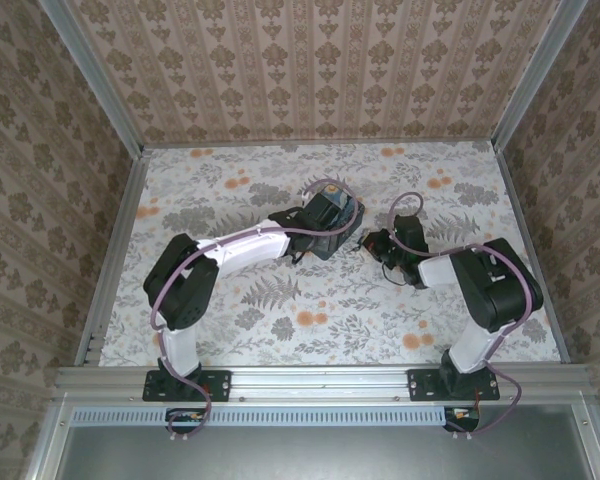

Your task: Unlock the padlock with the key

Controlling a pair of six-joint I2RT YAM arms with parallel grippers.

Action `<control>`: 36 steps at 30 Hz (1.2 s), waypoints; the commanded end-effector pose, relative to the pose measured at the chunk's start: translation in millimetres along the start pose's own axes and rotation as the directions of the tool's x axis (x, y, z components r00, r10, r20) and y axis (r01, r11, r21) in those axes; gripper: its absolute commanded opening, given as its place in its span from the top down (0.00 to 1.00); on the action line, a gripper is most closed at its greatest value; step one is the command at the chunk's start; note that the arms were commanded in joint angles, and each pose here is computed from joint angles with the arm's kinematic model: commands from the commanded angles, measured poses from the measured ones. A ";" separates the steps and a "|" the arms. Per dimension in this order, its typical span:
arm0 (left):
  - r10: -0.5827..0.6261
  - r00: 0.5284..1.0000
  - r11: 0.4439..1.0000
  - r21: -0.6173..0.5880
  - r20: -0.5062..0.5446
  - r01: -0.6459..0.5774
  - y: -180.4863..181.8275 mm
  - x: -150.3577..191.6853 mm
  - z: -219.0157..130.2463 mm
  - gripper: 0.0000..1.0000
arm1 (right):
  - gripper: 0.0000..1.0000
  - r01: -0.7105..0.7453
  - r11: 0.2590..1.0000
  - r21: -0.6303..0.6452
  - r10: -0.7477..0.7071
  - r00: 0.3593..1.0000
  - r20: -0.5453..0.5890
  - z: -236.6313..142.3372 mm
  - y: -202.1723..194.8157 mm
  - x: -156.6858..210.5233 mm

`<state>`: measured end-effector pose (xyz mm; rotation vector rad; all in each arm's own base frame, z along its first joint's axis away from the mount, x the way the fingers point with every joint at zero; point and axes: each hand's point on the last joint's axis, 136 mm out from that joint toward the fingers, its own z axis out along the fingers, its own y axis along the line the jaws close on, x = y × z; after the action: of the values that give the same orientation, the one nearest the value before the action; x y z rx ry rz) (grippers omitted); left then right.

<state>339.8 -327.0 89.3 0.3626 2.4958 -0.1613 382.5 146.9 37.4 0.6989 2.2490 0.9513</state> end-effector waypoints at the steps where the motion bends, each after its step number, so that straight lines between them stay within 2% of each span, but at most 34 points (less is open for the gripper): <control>1: 0.092 0.949 0.992 -0.060 -0.301 -0.115 27.1 83.9 23.2 0.07 | 1.00 0.039 0.998 -0.042 -0.040 0.998 -0.040 -11.0 9.1 8.9; 8: 0.075 0.973 0.997 0.018 -0.220 -0.073 17.0 38.0 -4.3 0.05 | 1.00 0.040 0.988 -0.151 -0.055 0.993 -0.101 -39.0 28.0 37.7; 16: 0.019 0.995 0.990 0.144 -0.102 -0.004 5.7 -12.9 -59.1 0.03 | 1.00 0.158 0.956 -0.246 -0.208 0.959 -0.195 -73.3 71.3 109.4; 24: -0.058 0.998 0.978 0.198 -0.003 0.058 16.5 -40.1 -108.9 0.02 | 1.00 0.139 0.946 -0.292 -0.220 0.938 -0.267 -69.1 79.5 169.6; 28: -0.082 0.996 0.978 0.193 0.023 0.076 28.6 -43.0 -127.5 0.01 | 1.00 0.128 0.966 -0.226 -0.189 0.944 -0.269 -54.5 53.0 171.5; 35: -0.127 0.992 0.976 0.181 0.030 0.119 46.9 -29.6 -140.3 0.01 | 1.00 0.126 0.984 -0.122 -0.152 0.962 -0.226 -43.9 20.7 148.4; 36: -0.134 0.991 0.975 0.182 0.028 0.127 49.1 -26.9 -140.3 0.01 | 0.92 0.122 0.986 -0.115 -0.145 0.964 -0.222 -43.0 18.2 145.1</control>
<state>304.9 -272.5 225.4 0.3109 2.4328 -0.4640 246.5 242.2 29.5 0.3699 2.4350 1.1426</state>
